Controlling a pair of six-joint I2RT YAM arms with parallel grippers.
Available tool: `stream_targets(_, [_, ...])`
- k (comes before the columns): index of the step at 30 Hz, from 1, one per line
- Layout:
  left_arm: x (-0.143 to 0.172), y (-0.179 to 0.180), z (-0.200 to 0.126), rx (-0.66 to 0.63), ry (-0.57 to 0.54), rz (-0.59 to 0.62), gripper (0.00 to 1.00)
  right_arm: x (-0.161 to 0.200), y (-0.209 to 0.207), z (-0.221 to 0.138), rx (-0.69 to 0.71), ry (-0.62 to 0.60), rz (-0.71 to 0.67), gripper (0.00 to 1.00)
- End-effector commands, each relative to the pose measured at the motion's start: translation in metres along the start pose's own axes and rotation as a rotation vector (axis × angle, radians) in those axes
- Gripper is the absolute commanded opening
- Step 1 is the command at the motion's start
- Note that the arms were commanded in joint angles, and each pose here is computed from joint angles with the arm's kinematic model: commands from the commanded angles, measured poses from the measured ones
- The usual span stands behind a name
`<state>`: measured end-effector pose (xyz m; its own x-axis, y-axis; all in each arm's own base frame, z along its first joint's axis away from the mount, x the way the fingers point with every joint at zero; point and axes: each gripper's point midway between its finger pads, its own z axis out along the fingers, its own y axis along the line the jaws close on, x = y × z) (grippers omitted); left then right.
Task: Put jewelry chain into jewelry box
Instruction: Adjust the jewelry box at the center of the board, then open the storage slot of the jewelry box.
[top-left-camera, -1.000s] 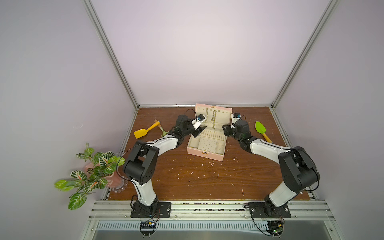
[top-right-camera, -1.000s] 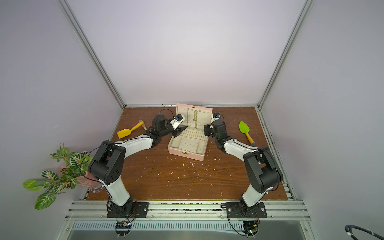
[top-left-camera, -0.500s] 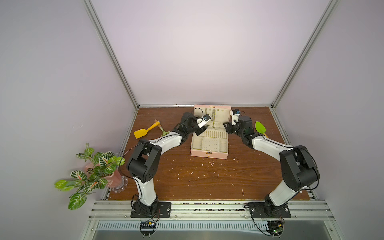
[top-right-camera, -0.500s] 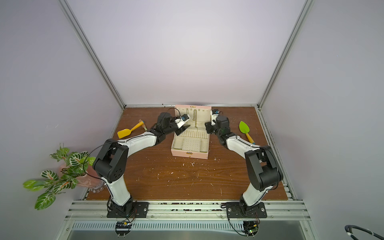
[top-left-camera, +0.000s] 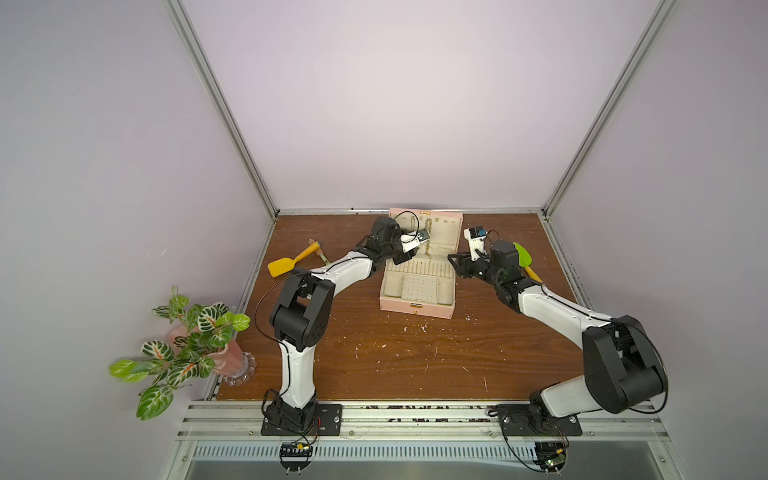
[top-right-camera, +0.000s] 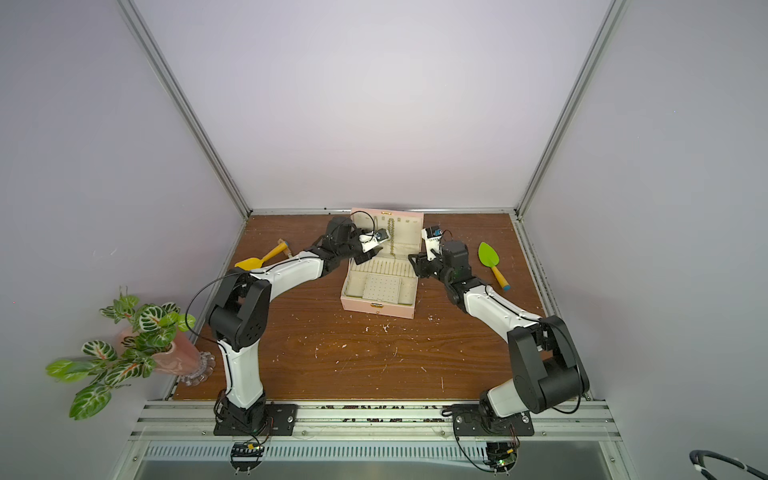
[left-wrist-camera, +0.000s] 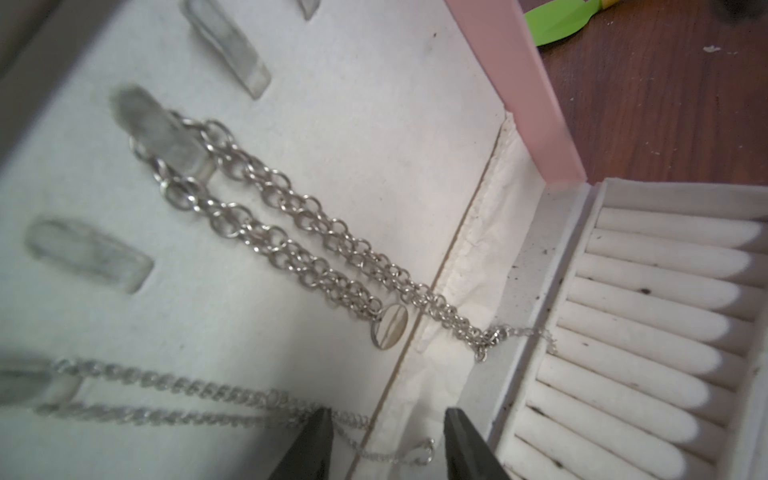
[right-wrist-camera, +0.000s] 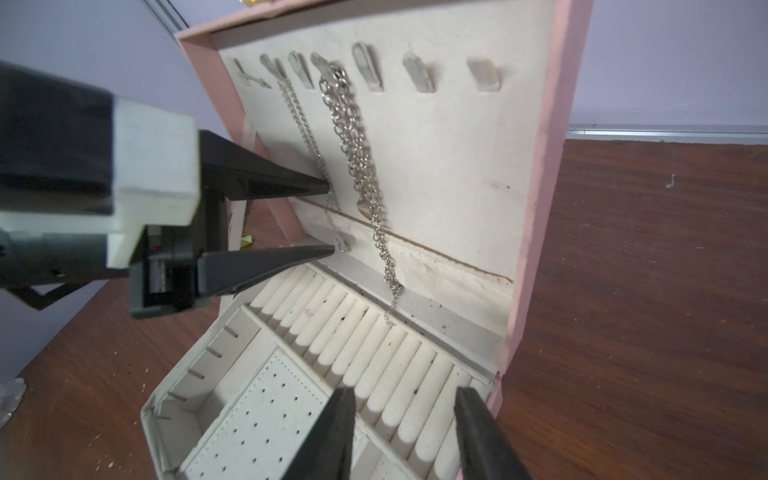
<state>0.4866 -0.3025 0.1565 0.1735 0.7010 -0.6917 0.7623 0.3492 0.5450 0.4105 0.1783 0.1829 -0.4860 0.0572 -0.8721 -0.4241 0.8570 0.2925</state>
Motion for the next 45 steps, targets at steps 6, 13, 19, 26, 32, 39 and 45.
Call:
stream_targets(6, [-0.008,-0.013,0.004,0.04,0.009,0.036,0.41,-0.005,0.009,-0.02,-0.023,-0.028,-0.044,0.45])
stream_targets(13, [-0.021,-0.008,-0.014,-0.011,-0.03,0.045,0.42,-0.004,0.012,-0.027,-0.034,-0.036,-0.05,0.46])
stream_targets(19, [-0.02,-0.003,-0.012,0.013,0.019,0.053,0.45,-0.002,0.017,-0.032,-0.061,-0.037,-0.056,0.48])
stream_targets(26, [-0.012,-0.001,0.009,0.067,0.086,0.055,0.46,0.001,0.025,-0.039,-0.096,-0.036,-0.078,0.51])
stream_targets(32, [-0.004,-0.001,0.021,0.102,0.137,0.045,0.46,0.0,0.027,-0.044,-0.103,-0.042,-0.086,0.52])
stream_targets(39, [0.007,0.004,0.023,0.077,0.196,0.066,0.46,-0.002,0.028,-0.046,-0.104,-0.05,-0.094,0.52])
stream_targets(45, [0.019,0.009,0.027,0.061,0.263,0.101,0.45,-0.001,0.029,-0.047,-0.107,-0.052,-0.096,0.52])
